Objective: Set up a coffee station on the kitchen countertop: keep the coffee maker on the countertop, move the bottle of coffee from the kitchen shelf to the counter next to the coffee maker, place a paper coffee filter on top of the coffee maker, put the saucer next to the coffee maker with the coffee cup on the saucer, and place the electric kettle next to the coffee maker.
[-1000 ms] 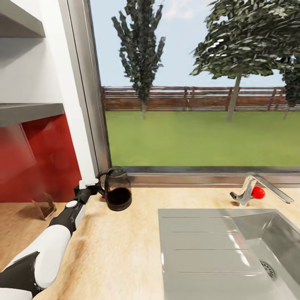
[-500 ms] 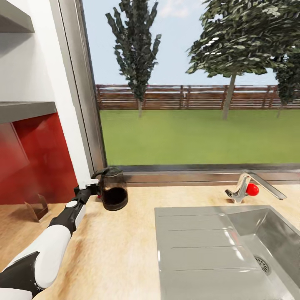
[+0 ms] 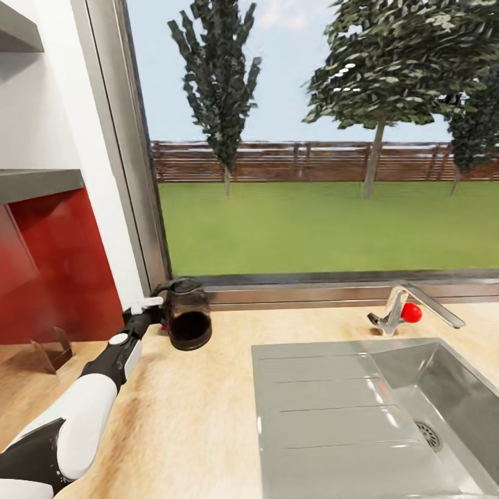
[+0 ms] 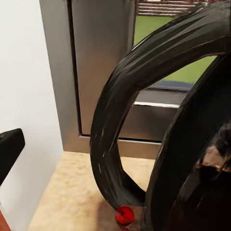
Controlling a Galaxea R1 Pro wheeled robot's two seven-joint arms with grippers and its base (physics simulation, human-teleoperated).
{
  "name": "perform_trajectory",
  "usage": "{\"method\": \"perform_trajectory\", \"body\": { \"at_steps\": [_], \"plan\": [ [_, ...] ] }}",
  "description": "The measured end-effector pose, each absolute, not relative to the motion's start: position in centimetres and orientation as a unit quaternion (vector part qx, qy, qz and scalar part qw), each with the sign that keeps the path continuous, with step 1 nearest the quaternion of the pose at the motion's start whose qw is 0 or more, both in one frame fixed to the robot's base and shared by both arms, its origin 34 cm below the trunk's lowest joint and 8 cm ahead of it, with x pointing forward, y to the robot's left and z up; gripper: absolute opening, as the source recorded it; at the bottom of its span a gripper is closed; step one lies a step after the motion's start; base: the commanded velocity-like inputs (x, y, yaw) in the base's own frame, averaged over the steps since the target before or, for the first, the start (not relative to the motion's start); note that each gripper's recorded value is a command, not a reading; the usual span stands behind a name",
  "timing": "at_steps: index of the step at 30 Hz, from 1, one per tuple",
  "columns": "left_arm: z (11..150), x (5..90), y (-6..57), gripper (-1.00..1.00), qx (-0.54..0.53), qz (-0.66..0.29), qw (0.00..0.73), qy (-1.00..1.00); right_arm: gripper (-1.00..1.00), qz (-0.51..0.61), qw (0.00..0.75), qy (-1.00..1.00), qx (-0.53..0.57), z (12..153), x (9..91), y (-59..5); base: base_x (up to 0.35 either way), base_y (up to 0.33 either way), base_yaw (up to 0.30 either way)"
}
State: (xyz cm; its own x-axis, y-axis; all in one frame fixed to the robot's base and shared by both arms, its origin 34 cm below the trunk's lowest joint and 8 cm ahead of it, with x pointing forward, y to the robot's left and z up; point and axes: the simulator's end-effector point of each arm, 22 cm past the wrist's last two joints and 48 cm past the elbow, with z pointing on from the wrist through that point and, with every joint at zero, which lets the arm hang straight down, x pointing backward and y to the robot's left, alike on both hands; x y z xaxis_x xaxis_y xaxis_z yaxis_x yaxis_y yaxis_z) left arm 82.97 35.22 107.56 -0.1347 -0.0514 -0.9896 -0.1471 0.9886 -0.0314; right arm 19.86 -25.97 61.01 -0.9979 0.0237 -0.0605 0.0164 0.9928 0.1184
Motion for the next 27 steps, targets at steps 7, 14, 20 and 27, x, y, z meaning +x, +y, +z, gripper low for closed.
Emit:
{"method": "perform_trajectory", "body": {
  "at_steps": [7, 14, 20, 27],
  "plan": [
    [107.78, 83.08, 35.18, 1.00, -0.064, 0.036, 0.658, 0.750, 1.00, 0.058, 0.030, 0.998, 0.010, 60.98, 19.77, -26.01, 0.000, 0.000, 0.000],
    [107.76, 83.10, 35.14, 1.00, -0.063, 0.034, 0.658, 0.750, 1.00, 0.058, 0.030, 0.998, 0.010, 60.98, 19.73, -26.01, 0.000, 0.000, 0.000],
    [107.76, 83.11, 35.13, 1.00, -0.062, 0.034, 0.658, 0.749, 1.00, 0.059, 0.030, 0.998, 0.010, 60.97, 19.73, -25.96, 0.000, 0.000, 0.000],
    [108.18, 83.17, 35.11, 1.00, -0.060, 0.036, 0.666, 0.743, 1.00, 0.058, 0.030, 0.998, 0.010, 60.97, 19.73, -25.99, 0.000, 0.000, 0.000]
  ]
}}
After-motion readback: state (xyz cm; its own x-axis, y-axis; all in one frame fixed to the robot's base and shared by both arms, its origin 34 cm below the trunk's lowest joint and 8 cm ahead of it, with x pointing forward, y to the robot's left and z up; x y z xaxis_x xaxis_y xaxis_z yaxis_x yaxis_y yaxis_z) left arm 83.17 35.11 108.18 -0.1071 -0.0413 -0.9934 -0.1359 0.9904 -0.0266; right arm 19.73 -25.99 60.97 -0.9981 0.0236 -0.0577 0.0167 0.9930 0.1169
